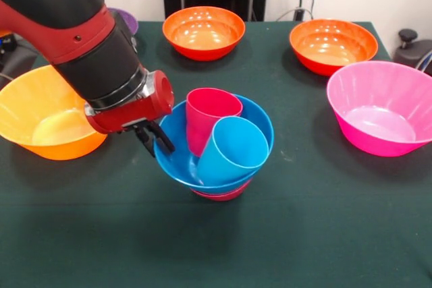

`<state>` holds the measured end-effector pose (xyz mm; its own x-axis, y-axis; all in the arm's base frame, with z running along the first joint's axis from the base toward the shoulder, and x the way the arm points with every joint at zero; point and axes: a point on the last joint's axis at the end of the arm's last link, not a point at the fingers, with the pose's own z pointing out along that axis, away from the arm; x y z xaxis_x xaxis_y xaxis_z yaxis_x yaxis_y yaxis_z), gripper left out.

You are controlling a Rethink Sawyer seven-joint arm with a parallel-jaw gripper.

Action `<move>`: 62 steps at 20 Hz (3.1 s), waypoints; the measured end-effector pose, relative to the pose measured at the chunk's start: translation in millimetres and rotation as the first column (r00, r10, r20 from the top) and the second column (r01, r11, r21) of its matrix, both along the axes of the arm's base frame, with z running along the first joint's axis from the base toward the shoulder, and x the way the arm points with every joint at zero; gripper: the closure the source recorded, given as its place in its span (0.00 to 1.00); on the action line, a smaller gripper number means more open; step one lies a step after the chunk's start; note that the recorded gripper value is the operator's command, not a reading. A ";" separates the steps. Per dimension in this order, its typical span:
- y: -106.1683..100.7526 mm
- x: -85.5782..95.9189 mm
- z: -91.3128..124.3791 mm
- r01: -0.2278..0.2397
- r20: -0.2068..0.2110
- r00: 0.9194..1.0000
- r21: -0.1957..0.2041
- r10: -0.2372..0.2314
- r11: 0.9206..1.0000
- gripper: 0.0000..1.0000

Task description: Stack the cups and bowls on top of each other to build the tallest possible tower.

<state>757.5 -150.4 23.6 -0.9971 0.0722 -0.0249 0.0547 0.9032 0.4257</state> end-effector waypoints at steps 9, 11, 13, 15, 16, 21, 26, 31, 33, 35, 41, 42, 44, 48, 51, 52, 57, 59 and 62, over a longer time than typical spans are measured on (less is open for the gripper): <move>-2.7 -6.1 12.0 -0.031 0.006 0.999 -0.041 0.031 0.999 0.00; -2.1 -6.8 12.5 -0.033 0.005 0.999 -0.041 0.033 0.999 0.00; -1.0 -8.1 14.2 -0.038 0.005 0.999 -0.044 0.039 0.998 0.00; 0.9 -9.2 16.4 -0.043 0.008 0.999 -0.046 0.044 0.998 0.00; 3.1 -10.5 17.2 -0.047 0.011 0.999 -0.046 0.047 0.998 0.00; 12.6 -15.6 16.6 -0.053 0.035 0.998 -0.043 0.054 0.998 0.00; 24.3 -22.0 17.3 -0.059 0.070 0.996 -0.043 0.061 0.997 0.00; 38.0 -31.5 14.0 -0.068 0.092 0.993 -0.040 0.072 0.997 0.00; 42.2 -34.1 13.3 -0.072 0.099 0.992 -0.040 0.076 0.997 0.00; 44.9 -35.7 12.9 -0.074 0.104 0.992 -0.040 0.078 0.996 0.00; 49.8 -38.7 10.7 -0.077 0.110 0.991 -0.038 0.081 0.996 0.00; 49.8 -38.8 10.6 -0.077 0.110 0.991 -0.037 0.081 0.996 0.00; 49.9 -38.8 10.4 -0.077 0.110 0.991 -0.037 0.081 0.996 0.00; 50.4 -39.5 8.9 -0.078 0.109 0.991 -0.036 0.082 0.996 0.00; 52.2 -40.3 4.4 -0.077 0.105 0.991 -0.029 0.080 0.997 0.00; 52.4 -40.2 3.1 -0.076 0.104 0.992 -0.027 0.078 0.997 0.00; 54.9 -37.1 -9.7 -0.065 0.099 0.993 -0.011 0.065 0.998 0.00; 56.6 -33.0 -18.3 -0.054 0.099 0.994 -0.001 0.054 0.999 0.00; 58.4 -31.4 -23.9 -0.050 0.098 0.994 0.006 0.049 0.999 0.00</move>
